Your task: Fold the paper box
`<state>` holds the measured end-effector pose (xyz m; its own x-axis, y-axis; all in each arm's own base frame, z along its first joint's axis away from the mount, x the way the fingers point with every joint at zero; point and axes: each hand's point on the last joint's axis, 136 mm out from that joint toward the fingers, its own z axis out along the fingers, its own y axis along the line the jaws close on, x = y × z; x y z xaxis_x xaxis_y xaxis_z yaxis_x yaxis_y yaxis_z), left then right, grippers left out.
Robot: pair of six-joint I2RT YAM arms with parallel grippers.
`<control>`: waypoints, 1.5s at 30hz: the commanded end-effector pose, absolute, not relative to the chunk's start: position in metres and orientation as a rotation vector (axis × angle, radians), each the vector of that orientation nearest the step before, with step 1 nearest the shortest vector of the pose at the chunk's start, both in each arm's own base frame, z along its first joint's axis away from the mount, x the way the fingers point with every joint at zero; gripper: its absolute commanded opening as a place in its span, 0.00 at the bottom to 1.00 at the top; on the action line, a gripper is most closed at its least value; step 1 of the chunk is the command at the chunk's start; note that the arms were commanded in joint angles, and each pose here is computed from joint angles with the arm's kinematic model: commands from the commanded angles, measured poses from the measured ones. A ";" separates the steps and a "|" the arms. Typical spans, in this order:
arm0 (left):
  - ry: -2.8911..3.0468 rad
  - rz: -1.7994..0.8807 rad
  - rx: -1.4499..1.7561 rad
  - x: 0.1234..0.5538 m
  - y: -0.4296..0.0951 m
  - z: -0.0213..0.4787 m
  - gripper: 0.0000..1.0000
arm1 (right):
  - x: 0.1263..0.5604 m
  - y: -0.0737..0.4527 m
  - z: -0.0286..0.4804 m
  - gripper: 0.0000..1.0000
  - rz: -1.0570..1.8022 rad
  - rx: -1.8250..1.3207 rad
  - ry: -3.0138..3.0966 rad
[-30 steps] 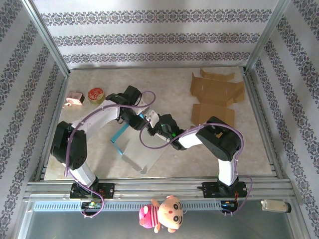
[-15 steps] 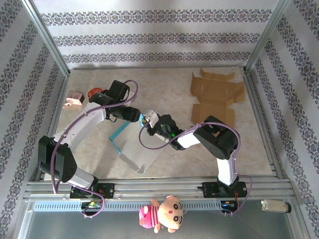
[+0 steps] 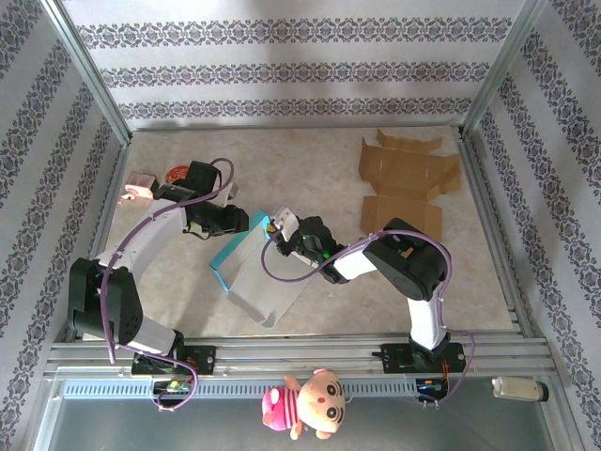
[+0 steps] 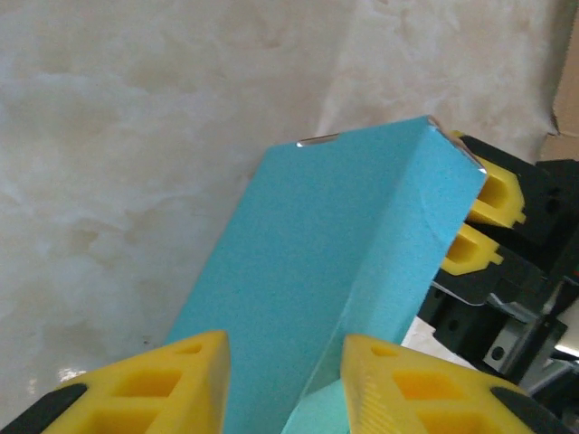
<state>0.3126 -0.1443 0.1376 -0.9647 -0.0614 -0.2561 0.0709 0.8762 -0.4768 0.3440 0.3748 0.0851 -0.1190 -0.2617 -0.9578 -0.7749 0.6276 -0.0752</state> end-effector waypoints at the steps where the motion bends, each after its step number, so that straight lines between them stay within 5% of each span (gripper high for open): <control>1: 2.843 -0.749 -0.006 0.307 -0.145 0.119 0.36 | 0.344 0.379 0.066 0.20 0.580 -0.866 1.749; 12: 2.848 -0.729 0.040 0.308 -0.144 0.117 0.34 | 0.360 0.384 0.068 0.19 0.610 -0.801 1.767; 18: 2.843 -0.740 0.045 0.308 -0.145 0.116 0.33 | 0.375 0.378 0.066 0.00 0.543 -0.689 1.833; 32: 2.827 -0.740 0.037 0.311 -0.145 0.115 0.34 | 0.374 0.391 0.063 0.03 0.574 -0.681 1.826; 39: 2.656 -0.752 0.019 0.322 -0.143 0.162 0.59 | 0.369 0.383 0.089 0.00 0.579 -0.686 1.788; 45: 2.321 -0.730 -0.128 0.323 -0.108 0.255 0.65 | 0.357 0.320 0.170 0.00 0.388 -0.939 1.729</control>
<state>0.3193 -0.1271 0.2104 -0.8562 -0.1673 -0.4887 0.1271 0.8488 -0.5132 0.3544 0.3477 0.1148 -0.2269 -0.3056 -0.9247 -0.7231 0.6889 -0.0502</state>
